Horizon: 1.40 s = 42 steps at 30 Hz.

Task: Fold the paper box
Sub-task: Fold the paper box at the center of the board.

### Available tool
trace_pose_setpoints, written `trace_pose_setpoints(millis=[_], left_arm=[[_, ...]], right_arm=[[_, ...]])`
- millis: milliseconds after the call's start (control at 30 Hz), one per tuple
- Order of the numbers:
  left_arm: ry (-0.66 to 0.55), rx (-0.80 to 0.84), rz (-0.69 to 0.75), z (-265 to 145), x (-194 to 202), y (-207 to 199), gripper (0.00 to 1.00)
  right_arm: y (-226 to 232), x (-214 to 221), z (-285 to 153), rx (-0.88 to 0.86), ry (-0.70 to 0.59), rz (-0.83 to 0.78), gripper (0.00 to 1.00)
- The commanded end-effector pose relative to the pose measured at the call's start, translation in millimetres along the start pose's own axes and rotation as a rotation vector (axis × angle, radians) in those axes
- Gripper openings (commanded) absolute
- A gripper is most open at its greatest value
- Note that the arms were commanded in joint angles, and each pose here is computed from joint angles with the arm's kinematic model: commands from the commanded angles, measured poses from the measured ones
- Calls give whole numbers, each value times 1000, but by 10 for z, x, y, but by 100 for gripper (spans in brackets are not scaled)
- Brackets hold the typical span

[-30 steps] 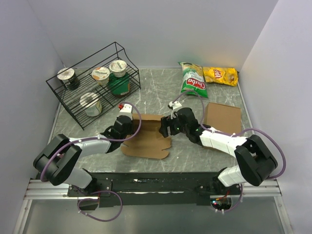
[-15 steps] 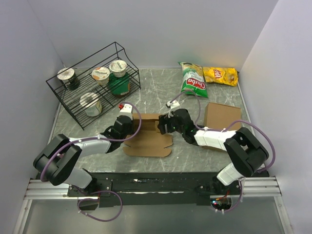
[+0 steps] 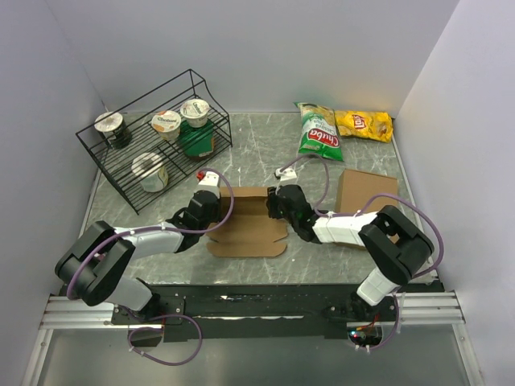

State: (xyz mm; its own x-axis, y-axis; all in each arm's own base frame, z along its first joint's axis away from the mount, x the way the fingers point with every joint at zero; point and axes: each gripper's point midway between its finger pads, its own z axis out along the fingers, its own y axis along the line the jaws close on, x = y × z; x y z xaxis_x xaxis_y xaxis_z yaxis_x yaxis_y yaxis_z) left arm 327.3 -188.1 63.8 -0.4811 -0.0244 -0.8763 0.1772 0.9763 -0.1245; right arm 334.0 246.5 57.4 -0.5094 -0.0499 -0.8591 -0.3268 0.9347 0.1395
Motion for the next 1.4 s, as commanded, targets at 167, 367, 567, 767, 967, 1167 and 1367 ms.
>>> trace_pose_setpoints(millis=[167, 367, 567, 767, 967, 1167, 1367], left_arm=[[16, 27, 1, -54, 55, -22, 1], [8, 23, 0, -66, 51, -14, 1], [-4, -24, -14, -55, 29, 47, 1], [-24, -92, -41, -53, -19, 151, 1], [-26, -121, -40, -26, -54, 178, 1], [-41, -95, -24, -58, -136, 138, 1], [3, 4, -27, -69, -85, -52, 1]], right_arm=[[-466, -79, 55, 291, -40, 66, 22], [-530, -60, 120, 363, -12, 64, 16], [-662, 9, 107, 445, 29, 32, 14], [-826, 48, -23, 524, 24, 16, 12], [-1018, 84, -135, 620, 16, -16, 6], [-1060, 117, -160, 636, 9, -27, 6], [-893, -9, -103, 535, -42, 30, 17]])
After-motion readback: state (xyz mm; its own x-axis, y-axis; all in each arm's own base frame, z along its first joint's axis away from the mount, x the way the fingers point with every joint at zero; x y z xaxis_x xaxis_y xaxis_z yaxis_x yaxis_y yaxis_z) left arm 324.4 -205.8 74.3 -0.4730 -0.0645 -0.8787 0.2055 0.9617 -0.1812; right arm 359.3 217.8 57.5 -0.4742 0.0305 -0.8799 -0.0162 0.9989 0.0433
